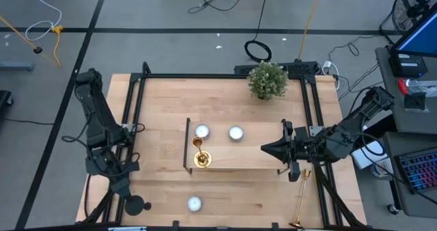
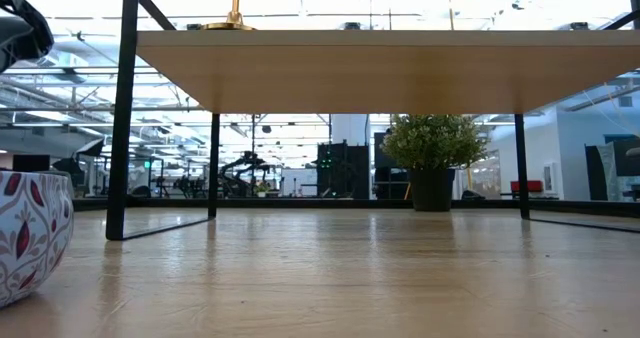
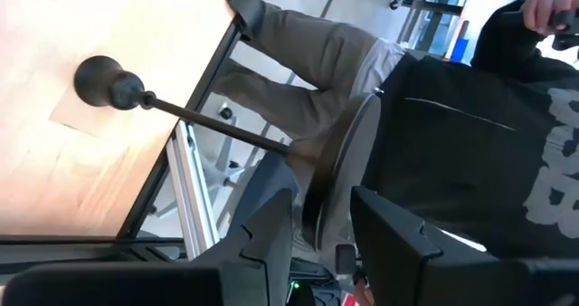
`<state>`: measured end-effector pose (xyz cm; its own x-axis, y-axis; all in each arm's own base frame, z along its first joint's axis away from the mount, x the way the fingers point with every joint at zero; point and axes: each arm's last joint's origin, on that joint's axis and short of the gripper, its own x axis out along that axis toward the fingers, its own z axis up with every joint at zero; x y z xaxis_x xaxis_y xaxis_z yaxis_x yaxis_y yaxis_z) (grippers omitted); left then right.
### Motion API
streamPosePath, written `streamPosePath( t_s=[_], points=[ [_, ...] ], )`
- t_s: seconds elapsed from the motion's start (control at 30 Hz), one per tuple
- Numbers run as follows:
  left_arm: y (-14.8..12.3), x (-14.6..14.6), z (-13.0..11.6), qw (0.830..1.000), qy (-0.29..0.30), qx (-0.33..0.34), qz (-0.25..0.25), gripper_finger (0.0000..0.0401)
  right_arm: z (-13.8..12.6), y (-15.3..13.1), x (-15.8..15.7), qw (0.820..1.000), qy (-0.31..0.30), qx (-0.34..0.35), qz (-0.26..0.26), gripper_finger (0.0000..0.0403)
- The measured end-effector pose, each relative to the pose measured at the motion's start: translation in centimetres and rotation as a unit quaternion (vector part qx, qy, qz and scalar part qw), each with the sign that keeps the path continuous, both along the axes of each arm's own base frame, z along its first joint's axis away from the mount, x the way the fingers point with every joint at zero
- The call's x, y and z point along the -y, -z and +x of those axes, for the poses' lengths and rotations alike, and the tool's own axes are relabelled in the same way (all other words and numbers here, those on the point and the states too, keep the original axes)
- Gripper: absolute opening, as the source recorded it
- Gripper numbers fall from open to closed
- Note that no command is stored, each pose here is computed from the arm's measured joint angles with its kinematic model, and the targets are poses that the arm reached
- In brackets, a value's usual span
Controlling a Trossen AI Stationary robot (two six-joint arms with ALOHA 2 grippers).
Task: Pick & Place candle stick holders
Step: Put the black candleholder on the shelf
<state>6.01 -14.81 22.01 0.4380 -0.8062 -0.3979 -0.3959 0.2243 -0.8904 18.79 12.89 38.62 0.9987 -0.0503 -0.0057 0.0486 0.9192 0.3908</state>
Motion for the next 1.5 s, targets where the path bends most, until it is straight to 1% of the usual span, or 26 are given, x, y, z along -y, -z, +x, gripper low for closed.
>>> streamPosePath(
  t_s=[0.1,0.17,0.23,0.3,0.33,0.47,0.57,0.77,0.87,0.97,1.1,1.17,1.23,1.27,1.33,1.4,1.43,1.5],
  points=[
    [0.0,0.1,0.0,1.000,0.002,0.004,-0.002,0.0115,0.0,0.0,0.0,1.000,0.001,0.000,0.000,0.0000],
    [0.0,0.1,0.0,1.000,0.006,0.003,-0.002,0.0100,0.0,0.0,0.0,1.000,0.007,0.000,0.000,0.0000],
    [0.0,0.1,0.0,1.000,0.009,0.007,0.000,0.0069,0.0,0.0,0.1,1.000,0.013,-0.001,-0.001,0.0000],
    [-0.1,0.1,0.0,1.000,0.014,0.013,0.001,0.0028,0.0,0.0,0.1,1.000,0.013,-0.001,-0.002,0.0000],
    [-0.1,0.1,0.0,1.000,0.015,0.013,0.003,0.0019,0.0,0.0,0.1,1.000,0.013,-0.001,-0.003,0.0000],
    [0.0,0.1,0.0,1.000,0.012,0.013,0.007,0.0016,0.0,0.1,0.1,1.000,0.013,-0.003,-0.004,0.0000],
    [-0.1,0.0,0.1,0.999,-0.004,0.030,0.012,0.0014,0.0,0.1,0.1,1.000,0.013,-0.003,-0.005,0.0000],
    [-1.4,0.1,0.5,0.994,-0.046,0.096,-0.028,0.0014,0.0,0.1,0.1,1.000,0.013,-0.003,-0.004,0.0000],
    [-2.8,0.2,0.7,0.986,-0.067,0.146,-0.046,0.0014,0.0,0.1,0.1,1.000,0.013,-0.003,-0.004,0.0000],
    [-4.8,0.2,0.9,0.970,-0.098,0.216,-0.059,0.0014,0.0,0.1,0.1,1.000,0.013,-0.003,-0.003,0.0000],
    [-8.6,-0.1,1.1,0.934,-0.143,0.322,-0.050,0.0014,0.0,0.1,0.1,1.000,0.013,-0.003,-0.002,0.0000],
    [-11.0,-0.1,1.2,0.914,-0.150,0.376,-0.028,0.0014,0.0,0.1,0.1,1.000,0.013,-0.002,-0.002,0.0000],
    [-13.7,0.2,1.3,0.887,-0.148,0.437,0.005,0.0014,0.0,0.1,0.1,1.000,0.013,-0.002,0.003,0.0000],
    [-15.1,0.3,1.3,0.869,-0.147,0.471,0.028,0.0014,0.0,0.1,0.1,1.000,0.013,-0.002,0.004,0.0000],
    [-17.9,0.6,1.5,0.833,-0.153,0.524,0.091,0.0014,0.0,0.1,0.1,1.000,0.013,-0.002,0.005,0.0000],
    [-20.2,1.1,2.0,0.795,-0.157,0.558,0.179,0.0014,0.0,0.1,0.1,1.000,0.014,-0.002,0.007,0.0000],
    [-21.2,1.4,2.3,0.773,-0.160,0.570,0.228,0.0014,0.0,0.1,0.1,1.000,0.017,-0.002,0.010,0.0000],
    [-23.1,2.0,3.0,0.720,-0.168,0.586,0.332,0.0014,0.1,0.1,0.3,0.999,0.028,-0.001,0.019,0.0000]
  ],
)
